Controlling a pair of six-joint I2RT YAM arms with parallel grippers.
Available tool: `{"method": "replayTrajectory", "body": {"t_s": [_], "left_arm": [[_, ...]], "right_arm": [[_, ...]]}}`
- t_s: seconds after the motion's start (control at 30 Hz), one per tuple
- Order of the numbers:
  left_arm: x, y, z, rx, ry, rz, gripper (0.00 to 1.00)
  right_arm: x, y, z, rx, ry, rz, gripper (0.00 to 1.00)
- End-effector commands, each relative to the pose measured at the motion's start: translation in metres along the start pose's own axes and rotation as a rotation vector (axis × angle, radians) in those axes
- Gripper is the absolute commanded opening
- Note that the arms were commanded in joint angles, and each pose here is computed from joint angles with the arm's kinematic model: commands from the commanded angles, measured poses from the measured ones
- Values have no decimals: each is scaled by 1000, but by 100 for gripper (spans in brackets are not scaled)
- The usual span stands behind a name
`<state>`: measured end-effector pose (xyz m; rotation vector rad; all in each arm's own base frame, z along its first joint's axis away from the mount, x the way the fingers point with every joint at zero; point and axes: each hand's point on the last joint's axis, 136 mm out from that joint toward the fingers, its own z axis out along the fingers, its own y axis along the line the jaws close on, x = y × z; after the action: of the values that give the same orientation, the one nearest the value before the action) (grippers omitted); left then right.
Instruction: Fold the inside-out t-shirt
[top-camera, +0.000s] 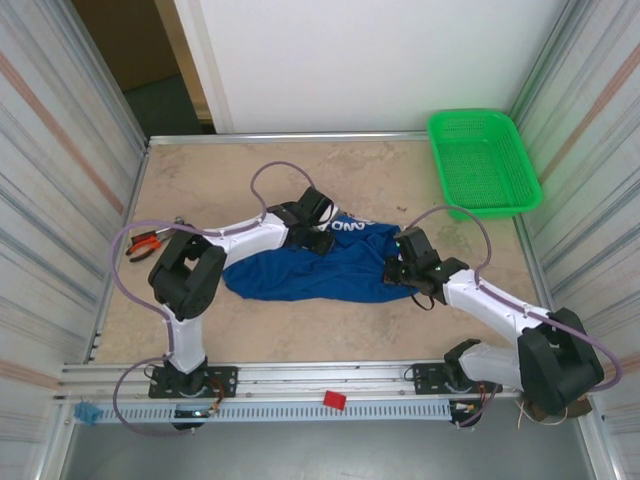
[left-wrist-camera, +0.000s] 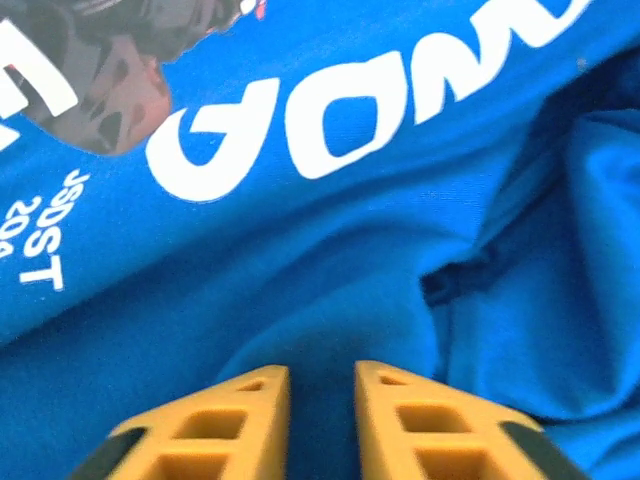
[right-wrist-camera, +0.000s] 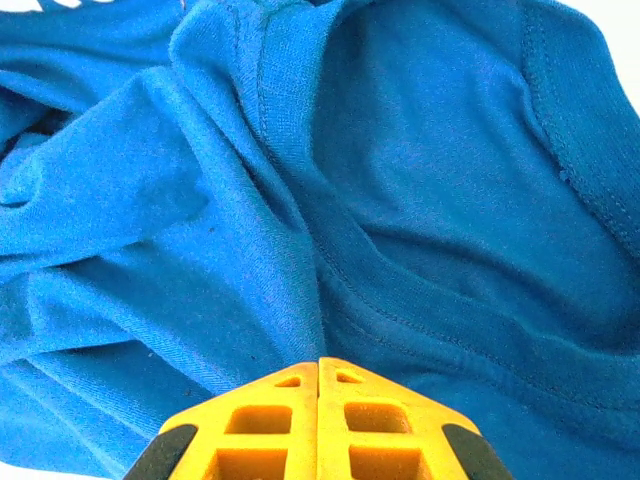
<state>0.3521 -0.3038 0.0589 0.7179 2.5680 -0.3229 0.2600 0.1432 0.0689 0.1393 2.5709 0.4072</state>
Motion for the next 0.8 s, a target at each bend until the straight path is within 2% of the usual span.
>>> {"method": "replayTrajectory", "body": {"t_s": [0.0, 0.17, 0.2, 0.23, 0.27, 0.3, 0.43, 0.53, 0.6, 0.63, 0.7, 0.77], "left_arm": [[2, 14, 2, -34, 33, -27, 0], [-15, 17, -23, 14, -31, -58, 0], [-20, 14, -35, 35, -61, -68, 0], [-25, 12, -47, 55, -94, -79, 0], [-29, 9, -58, 77, -126, -88, 0], [-34, 5, -69, 100, -162, -99, 0], [-39, -8, -98, 178, -231, -143, 0], [-33, -6, -95, 174, -220, -169, 1], [-25, -4, -83, 156, -176, -164, 33], [-20, -5, -76, 148, -155, -143, 41], [-10, -7, -62, 98, -118, -81, 53], [2, -9, -50, 68, -63, -34, 56]], "right_arm": [[6, -12, -5, 46, -6, 23, 0], [16, -27, -9, 89, 5, 43, 0], [17, -27, -10, 90, 10, 46, 6], [17, -28, -12, 95, 17, 46, 28], [14, -25, -16, 92, 17, 44, 43], [9, -19, -20, 78, 10, 42, 54], [-19, 20, -35, -42, -23, 48, 65], [-37, 48, -32, -93, -17, 48, 68], [-45, 62, -22, -106, -5, 51, 68], [-50, 70, -18, -114, -1, 57, 68], [-57, 82, -10, -122, 0, 58, 68], [-60, 87, -3, -105, -4, 53, 68]]}}
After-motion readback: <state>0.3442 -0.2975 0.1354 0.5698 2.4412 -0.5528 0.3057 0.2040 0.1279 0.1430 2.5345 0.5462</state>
